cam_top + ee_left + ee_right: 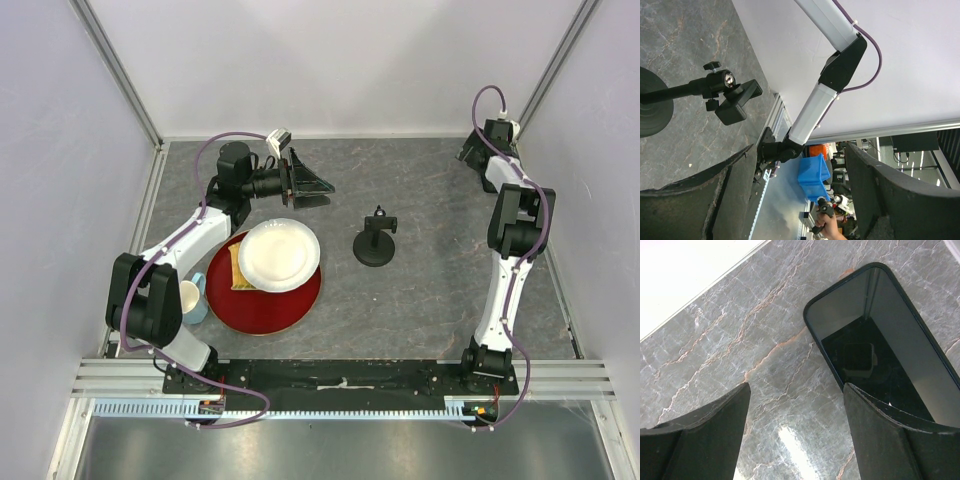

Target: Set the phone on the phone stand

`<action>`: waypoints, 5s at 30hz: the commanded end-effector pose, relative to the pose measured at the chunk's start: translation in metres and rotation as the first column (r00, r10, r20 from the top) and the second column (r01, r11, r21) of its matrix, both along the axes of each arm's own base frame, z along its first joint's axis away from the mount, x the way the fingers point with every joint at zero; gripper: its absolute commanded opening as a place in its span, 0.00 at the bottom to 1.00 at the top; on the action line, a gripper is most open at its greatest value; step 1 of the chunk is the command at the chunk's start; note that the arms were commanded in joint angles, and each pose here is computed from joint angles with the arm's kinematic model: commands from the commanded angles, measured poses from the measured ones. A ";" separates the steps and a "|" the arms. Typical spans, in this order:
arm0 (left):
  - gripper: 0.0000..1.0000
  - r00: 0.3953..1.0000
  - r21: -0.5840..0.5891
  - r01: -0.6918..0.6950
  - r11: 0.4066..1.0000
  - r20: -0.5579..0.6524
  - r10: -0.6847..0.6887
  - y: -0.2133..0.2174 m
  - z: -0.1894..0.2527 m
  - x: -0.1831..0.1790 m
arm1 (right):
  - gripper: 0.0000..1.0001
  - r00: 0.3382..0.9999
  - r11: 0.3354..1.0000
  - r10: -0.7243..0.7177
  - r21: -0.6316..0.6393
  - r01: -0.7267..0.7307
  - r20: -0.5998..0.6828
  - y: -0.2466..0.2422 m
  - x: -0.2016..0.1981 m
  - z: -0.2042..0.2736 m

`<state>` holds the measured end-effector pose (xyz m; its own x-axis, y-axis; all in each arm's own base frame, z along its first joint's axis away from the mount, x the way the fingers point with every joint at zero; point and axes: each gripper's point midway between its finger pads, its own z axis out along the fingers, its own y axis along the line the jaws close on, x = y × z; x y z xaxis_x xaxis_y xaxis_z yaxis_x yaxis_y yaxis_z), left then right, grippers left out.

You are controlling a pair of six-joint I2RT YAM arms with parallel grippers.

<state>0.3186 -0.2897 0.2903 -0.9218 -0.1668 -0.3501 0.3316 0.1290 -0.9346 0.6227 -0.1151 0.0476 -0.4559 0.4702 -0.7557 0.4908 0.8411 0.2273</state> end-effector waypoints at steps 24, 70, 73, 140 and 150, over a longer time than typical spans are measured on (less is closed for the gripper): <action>0.77 0.997 -0.039 0.042 0.998 0.062 -0.040 0.001 0.027 -0.016 | 0.87 0.933 0.984 0.136 0.063 -0.166 0.333 0.094 -0.001 0.109; 0.77 0.998 -0.033 0.056 0.998 0.037 -0.055 -0.005 0.017 -0.017 | 0.91 0.985 0.965 0.160 0.200 -0.170 0.064 0.024 -0.021 0.010; 0.77 0.998 -0.035 0.058 0.998 0.041 -0.057 -0.005 0.019 -0.017 | 0.91 0.983 0.959 0.175 0.215 -0.182 0.052 0.030 -0.035 0.009; 0.77 0.997 -0.030 0.080 0.996 0.018 -0.080 -0.011 0.010 -0.019 | 0.68 0.827 0.940 0.238 -0.092 -0.327 -0.510 0.061 -0.058 -0.078; 0.77 0.997 -0.030 0.079 0.996 0.016 -0.078 -0.011 0.009 -0.018 | 0.25 0.799 0.939 0.247 -0.067 -0.336 -0.548 0.061 -0.070 -0.080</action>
